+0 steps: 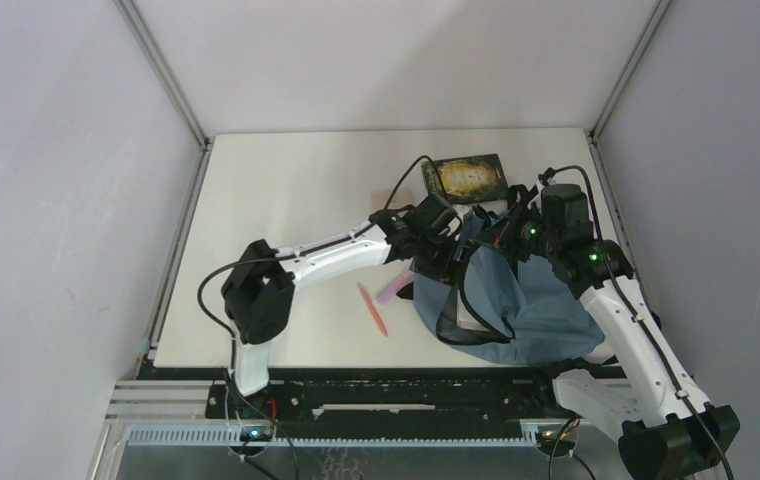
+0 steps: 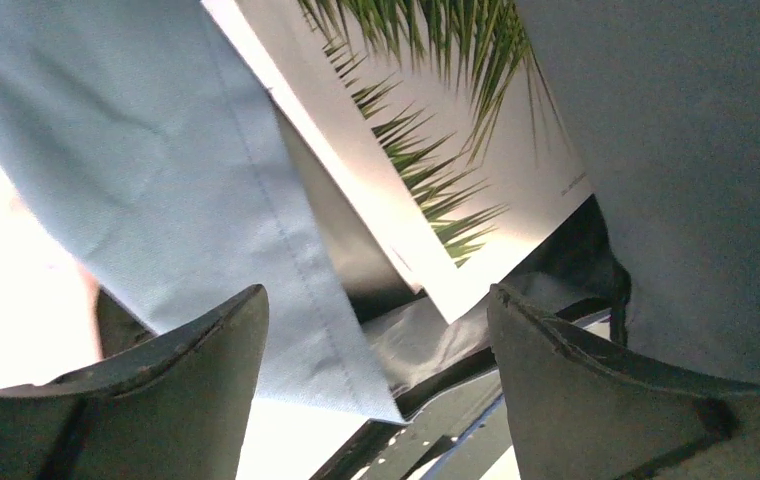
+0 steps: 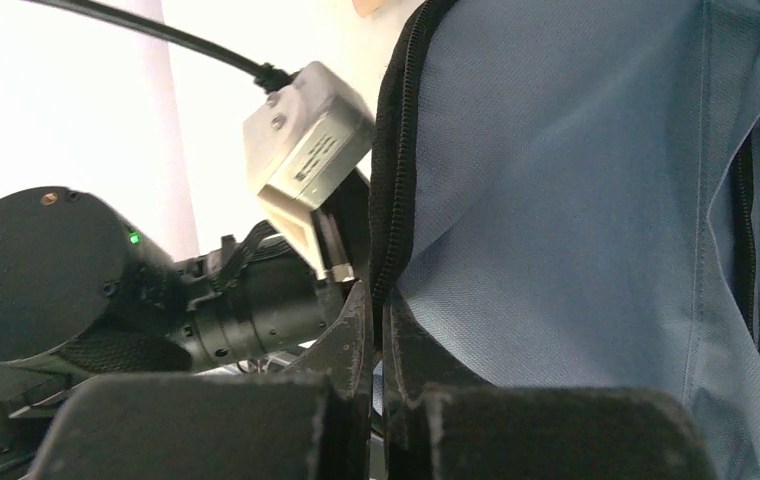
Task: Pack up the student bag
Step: Place the book in the student bag.
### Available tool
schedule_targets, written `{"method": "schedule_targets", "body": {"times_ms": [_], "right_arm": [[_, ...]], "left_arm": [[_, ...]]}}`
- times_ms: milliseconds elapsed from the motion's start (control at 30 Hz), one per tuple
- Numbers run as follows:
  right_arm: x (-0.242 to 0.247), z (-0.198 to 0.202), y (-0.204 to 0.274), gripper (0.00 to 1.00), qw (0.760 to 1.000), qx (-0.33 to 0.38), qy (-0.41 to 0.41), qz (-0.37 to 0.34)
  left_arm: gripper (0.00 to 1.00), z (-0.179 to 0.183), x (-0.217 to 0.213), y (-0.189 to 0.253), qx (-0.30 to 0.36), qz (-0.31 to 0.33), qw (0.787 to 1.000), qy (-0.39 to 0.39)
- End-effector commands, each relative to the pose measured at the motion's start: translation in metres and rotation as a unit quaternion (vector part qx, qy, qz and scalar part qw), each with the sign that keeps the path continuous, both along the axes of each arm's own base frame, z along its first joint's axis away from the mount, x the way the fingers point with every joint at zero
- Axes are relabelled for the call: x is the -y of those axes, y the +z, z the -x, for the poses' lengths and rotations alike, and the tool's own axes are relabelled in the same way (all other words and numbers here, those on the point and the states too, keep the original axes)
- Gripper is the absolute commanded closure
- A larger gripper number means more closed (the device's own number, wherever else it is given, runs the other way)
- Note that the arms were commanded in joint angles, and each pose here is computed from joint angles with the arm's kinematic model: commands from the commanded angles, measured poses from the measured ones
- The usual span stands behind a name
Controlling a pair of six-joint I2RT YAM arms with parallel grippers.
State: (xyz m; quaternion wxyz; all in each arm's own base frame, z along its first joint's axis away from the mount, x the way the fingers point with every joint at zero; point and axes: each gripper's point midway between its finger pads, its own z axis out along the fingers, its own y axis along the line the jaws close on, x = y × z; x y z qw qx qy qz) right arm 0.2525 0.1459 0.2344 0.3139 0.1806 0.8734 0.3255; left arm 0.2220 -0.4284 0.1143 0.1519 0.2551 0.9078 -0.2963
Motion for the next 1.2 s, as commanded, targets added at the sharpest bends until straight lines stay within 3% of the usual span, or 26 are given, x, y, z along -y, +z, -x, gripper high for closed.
{"method": "schedule_targets", "body": {"times_ms": [0,200,500,633,800,967,1067,1167], "right_arm": [[0.003,-0.006,0.011,1.00,1.000,0.029,-0.003,0.000],[0.003,-0.008,0.011,1.00,1.000,0.029,-0.003,-0.001],[0.002,-0.009,0.011,1.00,1.000,0.029,0.000,-0.003],[0.001,-0.009,0.010,1.00,1.000,0.027,0.000,-0.005],[0.001,-0.009,0.010,1.00,1.000,0.027,0.000,-0.004],[0.002,-0.009,0.009,1.00,1.000,0.026,-0.001,-0.001],[0.004,-0.009,0.012,1.00,0.999,0.032,-0.004,-0.002],[0.009,-0.008,0.013,1.00,0.999,0.033,-0.010,0.001]], "left_arm": [[0.16,-0.011,-0.021,0.041,0.080,-0.013,0.996,-0.027],[0.14,-0.004,-0.033,0.014,0.093,-0.077,0.991,-0.053],[0.16,0.007,-0.011,-0.015,0.075,-0.079,0.992,-0.071],[0.20,-0.002,-0.002,-0.034,0.102,-0.118,0.986,-0.054],[0.39,-0.024,-0.009,-0.043,0.141,-0.158,0.977,0.001],[0.76,-0.035,-0.007,-0.026,0.166,-0.141,0.976,0.030],[0.85,-0.040,-0.004,-0.019,0.178,-0.136,0.974,0.037],[0.83,-0.042,-0.006,-0.017,0.183,-0.141,0.972,0.038]]}}
